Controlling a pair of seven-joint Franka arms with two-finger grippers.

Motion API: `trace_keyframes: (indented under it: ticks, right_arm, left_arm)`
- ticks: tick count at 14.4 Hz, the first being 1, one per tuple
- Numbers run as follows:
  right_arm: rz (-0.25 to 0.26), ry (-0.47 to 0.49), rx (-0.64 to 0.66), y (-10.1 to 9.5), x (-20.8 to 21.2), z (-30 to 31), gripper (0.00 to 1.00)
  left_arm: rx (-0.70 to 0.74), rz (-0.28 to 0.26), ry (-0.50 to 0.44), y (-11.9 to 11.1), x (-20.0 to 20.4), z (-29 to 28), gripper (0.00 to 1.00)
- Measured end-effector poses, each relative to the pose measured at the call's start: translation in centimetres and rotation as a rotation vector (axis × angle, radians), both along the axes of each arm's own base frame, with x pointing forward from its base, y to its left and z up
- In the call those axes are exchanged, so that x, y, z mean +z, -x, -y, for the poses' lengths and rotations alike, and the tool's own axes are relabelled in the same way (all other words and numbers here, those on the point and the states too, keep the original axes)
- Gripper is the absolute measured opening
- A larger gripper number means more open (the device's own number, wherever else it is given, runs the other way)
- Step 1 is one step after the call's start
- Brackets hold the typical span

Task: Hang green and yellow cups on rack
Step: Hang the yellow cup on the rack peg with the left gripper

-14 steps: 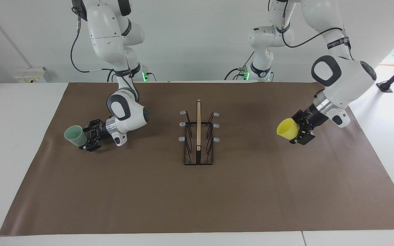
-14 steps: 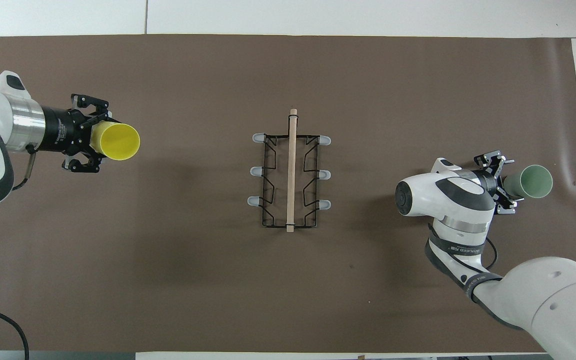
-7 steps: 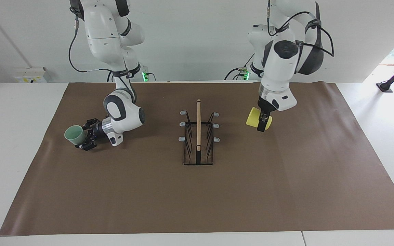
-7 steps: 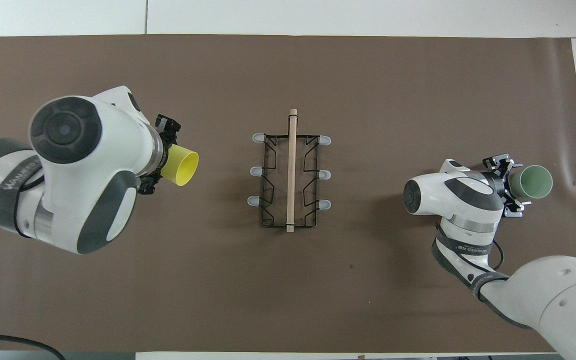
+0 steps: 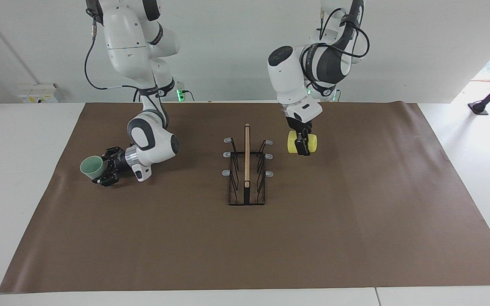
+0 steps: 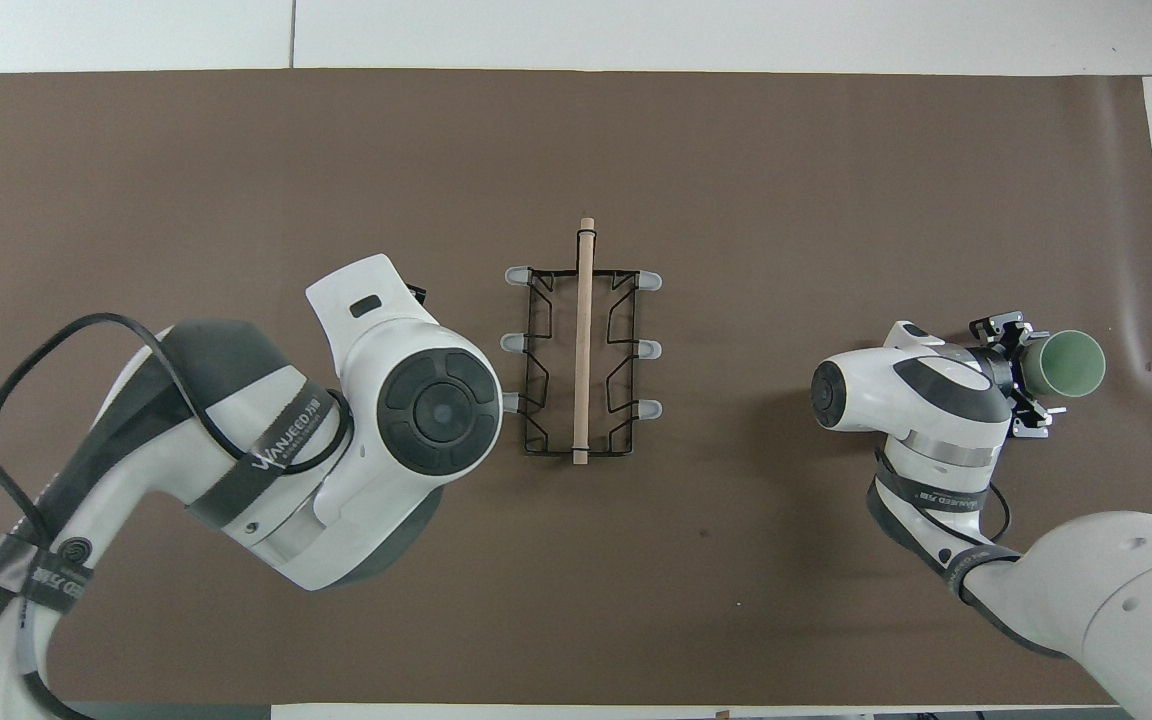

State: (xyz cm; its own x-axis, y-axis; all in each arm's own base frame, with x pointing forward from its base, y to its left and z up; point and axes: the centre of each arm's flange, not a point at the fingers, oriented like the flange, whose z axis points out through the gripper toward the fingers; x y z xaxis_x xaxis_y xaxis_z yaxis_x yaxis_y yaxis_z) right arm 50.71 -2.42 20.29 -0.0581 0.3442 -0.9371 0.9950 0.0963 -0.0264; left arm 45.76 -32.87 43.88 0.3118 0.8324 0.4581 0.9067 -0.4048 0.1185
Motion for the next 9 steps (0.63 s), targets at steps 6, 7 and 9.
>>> trace_keyframes:
  ticks: [6,7,9]
  right_arm:
    - [0.034,0.006,-0.013,0.0,0.1,0.5,0.94]
    - [0.045,0.009,-0.019,0.0,0.1,0.5,0.88]
    - [0.054,0.017,-0.024,0.0,0.2,0.5,0.67]
  left_arm:
    - [-0.044,0.066,-0.101,3.3,-1.3,4.2,0.65]
    - [-0.049,0.069,-0.102,3.6,-1.4,4.7,0.65]
    - [-0.058,0.077,-0.101,4.5,-1.7,6.1,0.65]
